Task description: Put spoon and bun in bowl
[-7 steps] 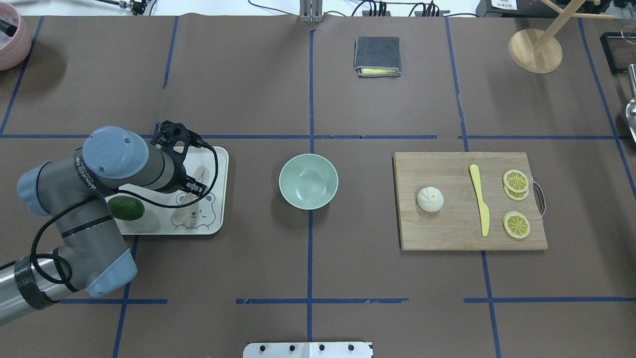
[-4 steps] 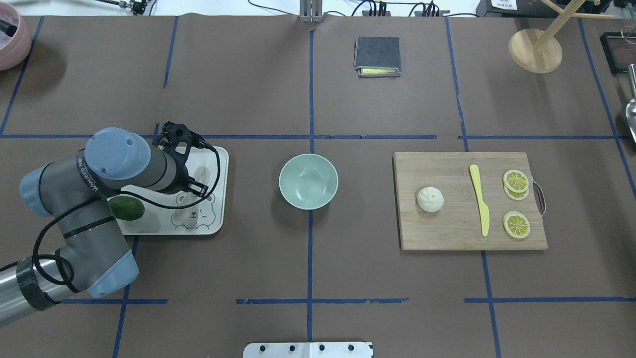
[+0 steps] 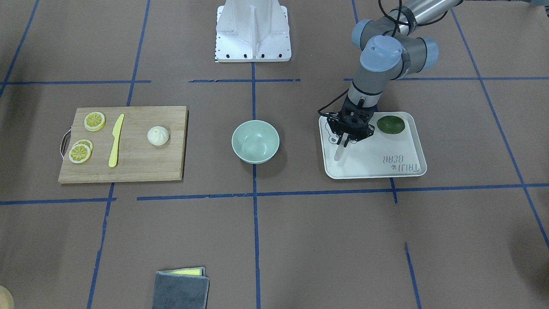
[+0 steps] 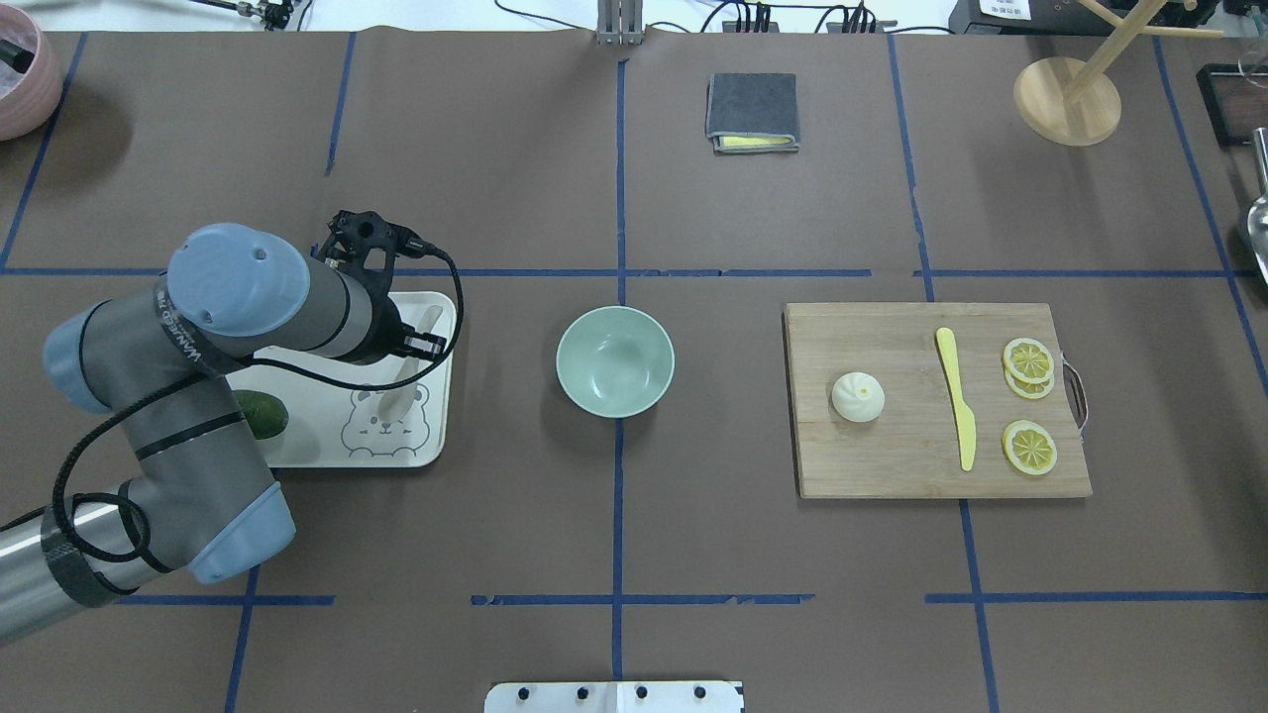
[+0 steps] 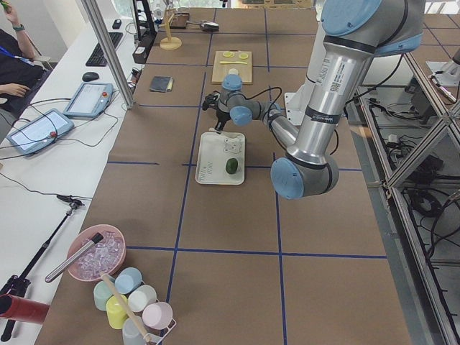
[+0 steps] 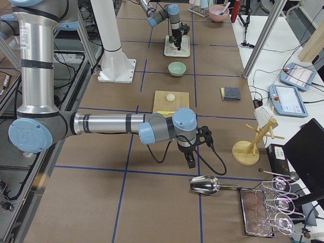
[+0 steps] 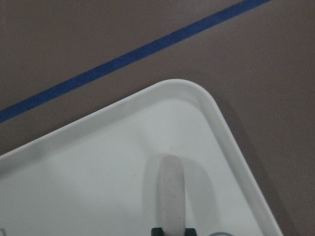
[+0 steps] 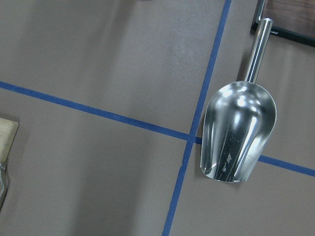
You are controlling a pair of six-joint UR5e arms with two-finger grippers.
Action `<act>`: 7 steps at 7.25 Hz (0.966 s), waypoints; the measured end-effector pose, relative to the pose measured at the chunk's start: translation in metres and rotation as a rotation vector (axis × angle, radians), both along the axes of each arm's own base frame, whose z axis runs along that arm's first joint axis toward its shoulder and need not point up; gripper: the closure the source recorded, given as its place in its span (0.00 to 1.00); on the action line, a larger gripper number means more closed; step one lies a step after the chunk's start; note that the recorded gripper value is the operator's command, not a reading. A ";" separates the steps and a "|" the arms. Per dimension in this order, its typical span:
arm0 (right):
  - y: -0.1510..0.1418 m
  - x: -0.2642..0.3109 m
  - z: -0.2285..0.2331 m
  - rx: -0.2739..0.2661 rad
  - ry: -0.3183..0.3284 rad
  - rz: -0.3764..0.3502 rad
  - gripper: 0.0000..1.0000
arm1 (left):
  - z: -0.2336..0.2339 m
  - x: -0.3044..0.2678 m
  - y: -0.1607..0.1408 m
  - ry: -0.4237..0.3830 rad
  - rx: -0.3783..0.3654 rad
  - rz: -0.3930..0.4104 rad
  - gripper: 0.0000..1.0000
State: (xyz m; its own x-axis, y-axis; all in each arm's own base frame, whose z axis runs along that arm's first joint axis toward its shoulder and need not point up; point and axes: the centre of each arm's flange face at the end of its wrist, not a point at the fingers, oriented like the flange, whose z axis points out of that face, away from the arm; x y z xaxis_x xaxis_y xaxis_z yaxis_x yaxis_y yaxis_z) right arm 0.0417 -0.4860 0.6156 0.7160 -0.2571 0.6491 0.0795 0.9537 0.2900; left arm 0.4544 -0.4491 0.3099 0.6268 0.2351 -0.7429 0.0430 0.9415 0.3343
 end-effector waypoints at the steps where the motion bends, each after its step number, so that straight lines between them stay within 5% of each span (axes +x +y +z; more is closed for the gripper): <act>1: 0.000 0.000 0.001 -0.002 0.000 0.000 0.00 | -0.021 0.004 -0.004 0.061 -0.106 -0.095 1.00; 4: 0.000 0.000 0.002 -0.004 0.000 0.001 0.00 | -0.076 0.037 -0.025 0.155 -0.344 -0.347 1.00; 7: 0.001 0.000 0.002 -0.006 0.000 0.001 0.00 | -0.114 0.102 -0.022 0.192 -0.471 -0.455 1.00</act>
